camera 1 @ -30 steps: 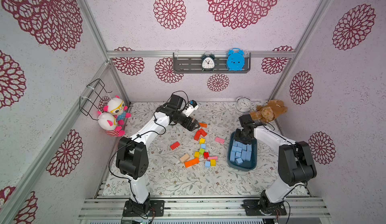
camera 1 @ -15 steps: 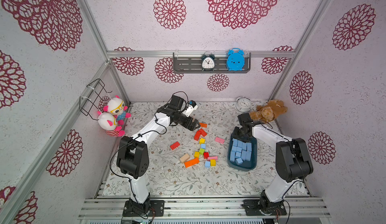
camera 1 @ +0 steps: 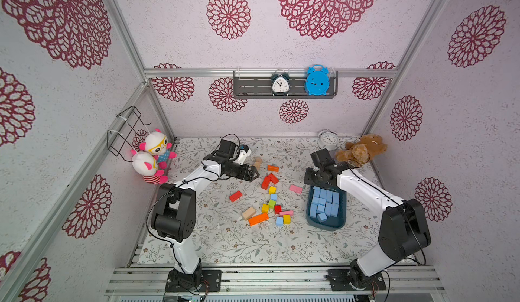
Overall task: Pick out the blue building blocks
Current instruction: Place the building block in the storage box, then pick up the building block from the center of the board.
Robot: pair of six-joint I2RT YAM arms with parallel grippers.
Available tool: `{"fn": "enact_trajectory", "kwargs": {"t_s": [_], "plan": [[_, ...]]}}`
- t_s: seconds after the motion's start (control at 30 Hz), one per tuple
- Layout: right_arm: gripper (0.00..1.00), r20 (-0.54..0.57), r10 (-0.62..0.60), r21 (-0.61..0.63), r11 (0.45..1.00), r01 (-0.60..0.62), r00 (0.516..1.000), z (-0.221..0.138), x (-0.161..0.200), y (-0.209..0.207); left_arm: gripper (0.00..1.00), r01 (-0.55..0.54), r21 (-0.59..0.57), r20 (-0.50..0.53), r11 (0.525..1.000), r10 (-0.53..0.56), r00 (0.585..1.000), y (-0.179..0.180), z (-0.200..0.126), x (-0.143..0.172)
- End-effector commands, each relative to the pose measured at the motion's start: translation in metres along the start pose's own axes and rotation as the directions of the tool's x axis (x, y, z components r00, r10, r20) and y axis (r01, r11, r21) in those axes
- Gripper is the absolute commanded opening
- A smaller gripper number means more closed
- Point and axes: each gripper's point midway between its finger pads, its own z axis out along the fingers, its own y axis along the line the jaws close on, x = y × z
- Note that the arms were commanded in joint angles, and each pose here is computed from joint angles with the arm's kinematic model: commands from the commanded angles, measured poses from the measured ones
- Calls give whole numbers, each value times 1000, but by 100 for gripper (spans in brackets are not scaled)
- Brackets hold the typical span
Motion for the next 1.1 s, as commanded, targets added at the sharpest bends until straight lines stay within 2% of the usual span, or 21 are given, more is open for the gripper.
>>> {"fn": "enact_trajectory", "kwargs": {"t_s": [0.0, 0.17, 0.47, 0.97, 1.07], "plan": [[51, -77, -70, 17, 997, 72, 995, 9, 26, 18, 100, 62, -14, 132, 998, -60, 989, 16, -27, -16], [53, -136, -88, -18, 996, 86, 987, 37, 45, 55, 97, 118, -89, 152, 989, -104, 983, 45, -31, 3], [53, -200, -133, -62, 990, 123, 971, 67, 61, 105, 97, 129, -134, 148, 983, -109, 983, 52, -33, 22], [52, -281, -150, -62, 989, 138, 948, 87, 81, 113, 97, 136, -120, 160, 983, -116, 980, 52, -36, 20], [47, -306, -152, -54, 988, 143, 940, 91, 87, 112, 97, 136, -110, 159, 985, -118, 980, 50, -35, 20]]}}
